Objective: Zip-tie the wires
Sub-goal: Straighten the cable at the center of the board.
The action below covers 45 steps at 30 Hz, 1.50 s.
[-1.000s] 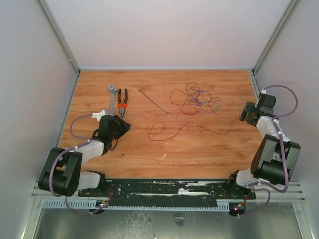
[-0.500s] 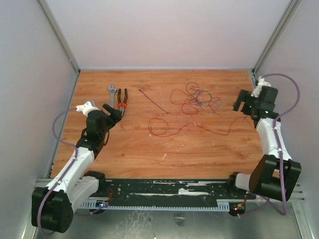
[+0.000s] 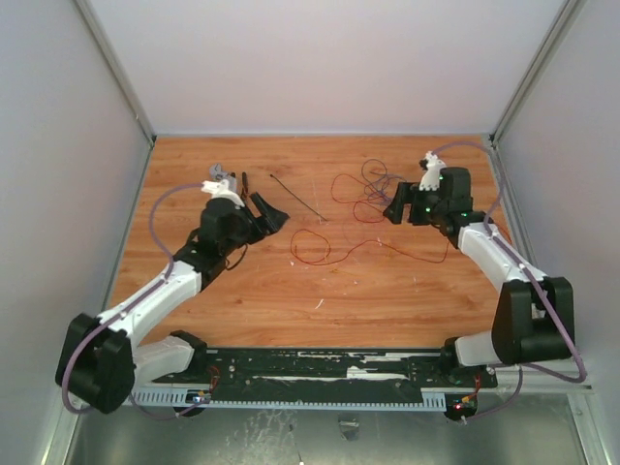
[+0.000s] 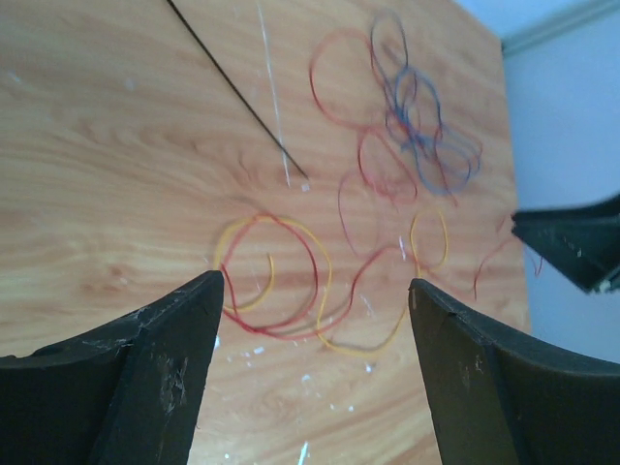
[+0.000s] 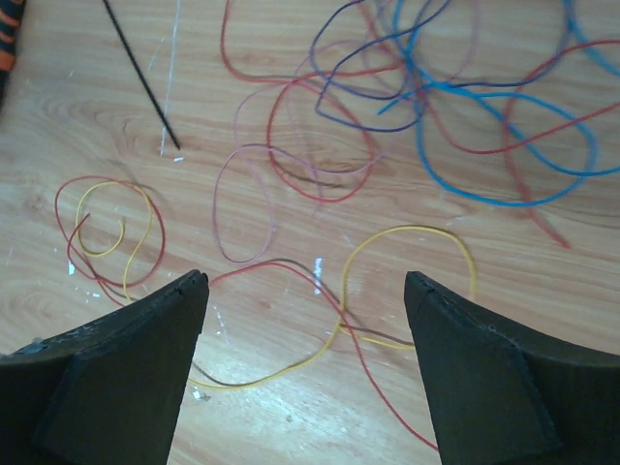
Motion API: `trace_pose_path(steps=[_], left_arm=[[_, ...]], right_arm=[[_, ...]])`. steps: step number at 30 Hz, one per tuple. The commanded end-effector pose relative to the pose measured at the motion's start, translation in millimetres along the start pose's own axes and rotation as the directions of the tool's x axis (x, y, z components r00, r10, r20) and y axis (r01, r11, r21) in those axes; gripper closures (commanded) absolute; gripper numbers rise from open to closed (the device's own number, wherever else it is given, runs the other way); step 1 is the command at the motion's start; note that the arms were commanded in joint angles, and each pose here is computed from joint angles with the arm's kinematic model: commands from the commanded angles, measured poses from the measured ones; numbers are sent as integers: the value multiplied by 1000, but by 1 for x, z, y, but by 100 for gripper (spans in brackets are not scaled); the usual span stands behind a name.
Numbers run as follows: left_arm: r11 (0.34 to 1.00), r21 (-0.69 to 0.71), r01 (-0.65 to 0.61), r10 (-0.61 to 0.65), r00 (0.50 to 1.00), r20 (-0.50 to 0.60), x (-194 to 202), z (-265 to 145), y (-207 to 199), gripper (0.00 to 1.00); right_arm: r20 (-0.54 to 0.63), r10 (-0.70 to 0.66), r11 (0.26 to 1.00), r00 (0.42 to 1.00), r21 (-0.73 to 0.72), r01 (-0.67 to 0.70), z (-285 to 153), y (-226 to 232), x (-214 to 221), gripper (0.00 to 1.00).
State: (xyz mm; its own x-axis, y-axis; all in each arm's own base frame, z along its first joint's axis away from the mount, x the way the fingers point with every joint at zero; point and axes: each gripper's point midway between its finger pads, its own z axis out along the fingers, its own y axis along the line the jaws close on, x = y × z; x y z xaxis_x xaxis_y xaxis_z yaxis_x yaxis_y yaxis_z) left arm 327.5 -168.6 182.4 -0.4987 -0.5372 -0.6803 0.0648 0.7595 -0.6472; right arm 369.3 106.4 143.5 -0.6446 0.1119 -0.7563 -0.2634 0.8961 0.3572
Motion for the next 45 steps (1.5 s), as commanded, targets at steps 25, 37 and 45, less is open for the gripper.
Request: trace_pose_path(steps=[25, 37, 45], left_arm=[[999, 34, -2, 3, 1000, -22, 20, 16, -17, 13], [1000, -13, -7, 7, 999, 36, -7, 3, 4, 10], [999, -43, -3, 5, 998, 60, -14, -4, 18, 8]], right_arm=[[-279, -73, 996, 957, -76, 54, 85, 42, 107, 15], [-385, -194, 968, 902, -226, 112, 47, 92, 169, 16], [-398, -201, 968, 895, -219, 120, 1, 93, 194, 15]])
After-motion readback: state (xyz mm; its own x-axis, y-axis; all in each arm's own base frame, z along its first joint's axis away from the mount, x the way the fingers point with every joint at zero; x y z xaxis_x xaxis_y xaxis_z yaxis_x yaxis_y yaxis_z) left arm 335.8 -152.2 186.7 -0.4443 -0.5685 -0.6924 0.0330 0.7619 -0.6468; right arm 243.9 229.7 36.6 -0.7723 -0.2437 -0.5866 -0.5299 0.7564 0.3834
